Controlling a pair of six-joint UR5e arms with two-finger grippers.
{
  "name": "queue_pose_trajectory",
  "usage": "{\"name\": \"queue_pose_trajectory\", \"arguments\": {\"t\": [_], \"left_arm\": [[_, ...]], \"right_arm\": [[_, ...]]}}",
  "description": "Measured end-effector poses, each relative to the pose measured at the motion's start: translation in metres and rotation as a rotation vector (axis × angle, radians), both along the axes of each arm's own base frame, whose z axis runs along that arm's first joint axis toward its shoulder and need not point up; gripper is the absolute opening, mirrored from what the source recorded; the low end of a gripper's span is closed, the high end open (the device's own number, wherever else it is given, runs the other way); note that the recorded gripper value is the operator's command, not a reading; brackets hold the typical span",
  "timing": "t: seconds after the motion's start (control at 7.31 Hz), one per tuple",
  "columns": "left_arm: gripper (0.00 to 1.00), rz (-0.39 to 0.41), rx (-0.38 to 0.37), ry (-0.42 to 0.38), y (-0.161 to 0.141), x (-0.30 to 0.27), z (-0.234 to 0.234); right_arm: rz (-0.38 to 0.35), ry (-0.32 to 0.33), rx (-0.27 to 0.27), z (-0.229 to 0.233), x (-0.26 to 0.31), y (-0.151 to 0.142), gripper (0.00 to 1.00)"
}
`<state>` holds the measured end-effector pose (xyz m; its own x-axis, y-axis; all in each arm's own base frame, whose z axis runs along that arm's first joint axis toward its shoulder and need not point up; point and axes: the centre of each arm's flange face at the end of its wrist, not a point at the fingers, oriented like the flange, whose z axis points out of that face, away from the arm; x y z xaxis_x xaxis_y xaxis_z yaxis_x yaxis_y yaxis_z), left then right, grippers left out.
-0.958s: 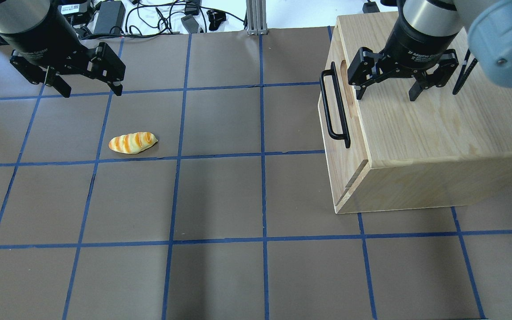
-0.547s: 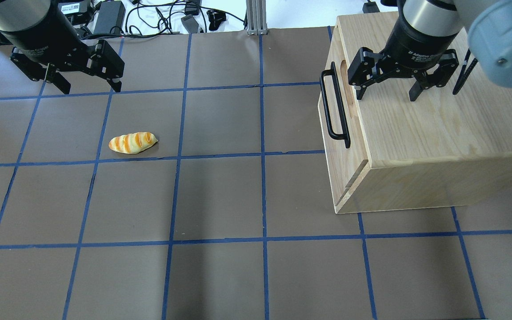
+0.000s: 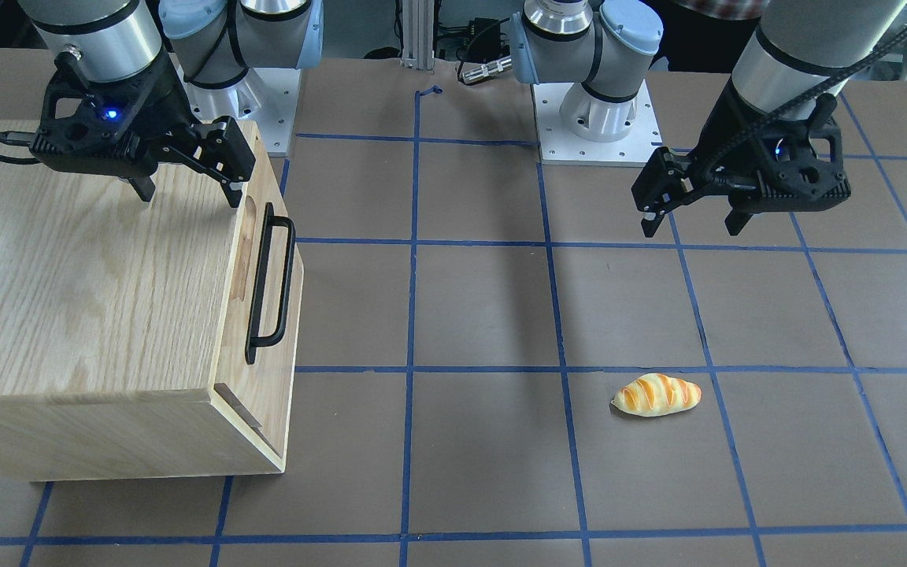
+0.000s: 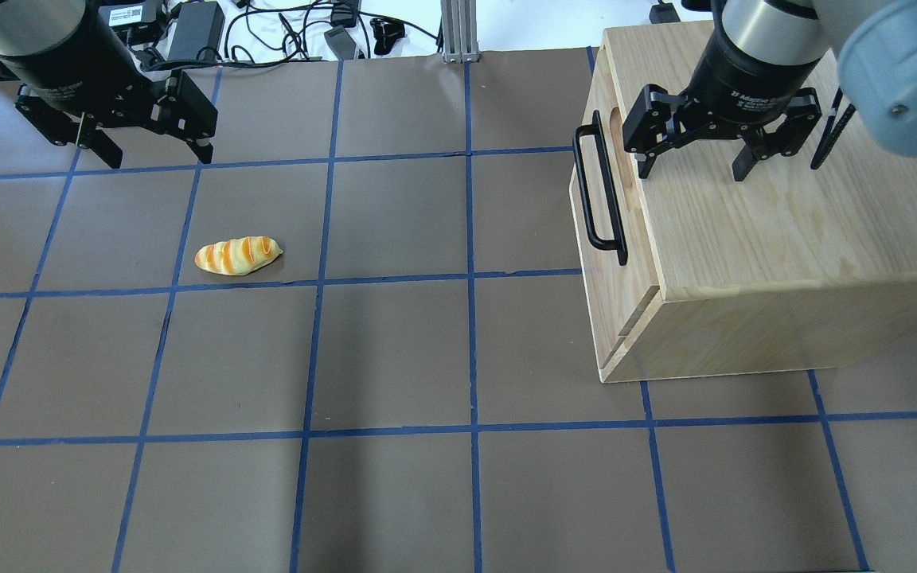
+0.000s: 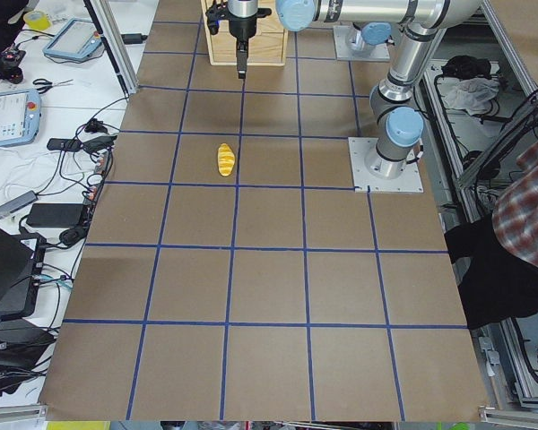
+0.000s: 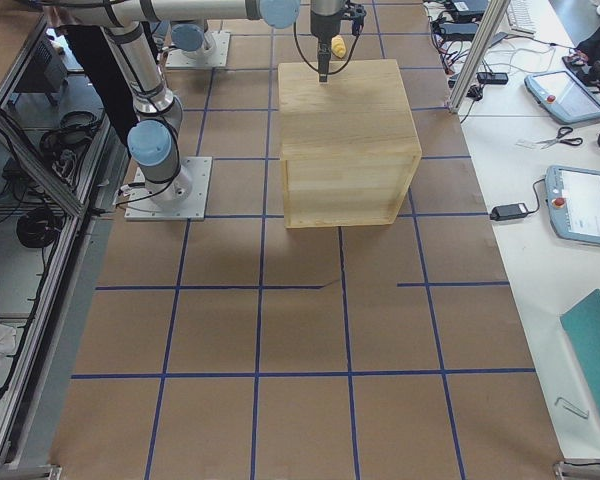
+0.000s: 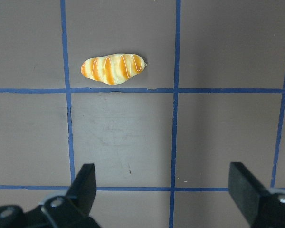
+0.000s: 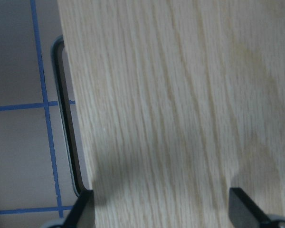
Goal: Open upper drawer
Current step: 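Move the left gripper across toward the black drawer handle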
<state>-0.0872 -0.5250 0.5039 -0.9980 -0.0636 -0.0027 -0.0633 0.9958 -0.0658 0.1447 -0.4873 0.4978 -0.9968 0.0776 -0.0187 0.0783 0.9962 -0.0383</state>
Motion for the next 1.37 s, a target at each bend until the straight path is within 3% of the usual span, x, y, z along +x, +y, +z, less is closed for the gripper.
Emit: {"name": "queue_pose_trajectory", "arguments": {"t": [0.41, 0.96, 1.37], "left_arm": [[1.00, -0.023, -0.053, 0.030, -0.011, -0.064, -0.013], [1.00, 0.003, -0.078, 0.192, -0.011, -0.183, -0.045], [1.00, 0.020, -0.055, 0.284, -0.004, -0.255, -0.075]], "right_arm": [[0.000, 0.000, 0.000, 0.000, 0.000, 0.000, 1.00], [0.000, 0.000, 0.001, 0.000, 0.000, 0.000, 1.00], [0.000, 0.000, 0.000, 0.000, 0.000, 0.000, 1.00]]}}
